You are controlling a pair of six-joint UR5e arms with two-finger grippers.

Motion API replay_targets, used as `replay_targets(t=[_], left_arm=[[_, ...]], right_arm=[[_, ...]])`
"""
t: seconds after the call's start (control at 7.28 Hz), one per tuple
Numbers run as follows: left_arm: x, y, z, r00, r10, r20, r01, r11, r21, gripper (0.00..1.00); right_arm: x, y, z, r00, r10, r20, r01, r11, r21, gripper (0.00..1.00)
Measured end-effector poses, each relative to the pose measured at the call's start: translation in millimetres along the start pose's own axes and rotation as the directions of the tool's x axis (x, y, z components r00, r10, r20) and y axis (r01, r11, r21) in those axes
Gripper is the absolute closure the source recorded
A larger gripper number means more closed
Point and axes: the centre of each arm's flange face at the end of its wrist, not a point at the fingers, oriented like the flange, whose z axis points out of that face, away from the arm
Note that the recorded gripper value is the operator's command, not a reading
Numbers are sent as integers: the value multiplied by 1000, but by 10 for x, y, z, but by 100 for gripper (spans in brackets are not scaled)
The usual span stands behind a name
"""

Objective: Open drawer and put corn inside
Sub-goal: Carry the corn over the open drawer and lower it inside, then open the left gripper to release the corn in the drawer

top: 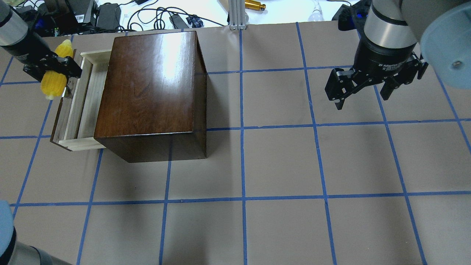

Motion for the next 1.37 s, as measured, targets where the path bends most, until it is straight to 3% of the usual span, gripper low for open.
replay_targets(t=[0.14,0.27,1.37], left_arm=[[181,-20,39,1000,-5,1,5,1000,-6,100],[260,-28,56,1000,-3,5,4,1000,-9,1],[289,9,9,1000,4,15,-4,1000,-13,0]], right_arm=[[0,-1,1,1000,0,0,0,1000,0,0],[0,-1,1,1000,0,0,0,1000,0,0],[1,0,0,1000,0,-1,0,1000,0,0]])
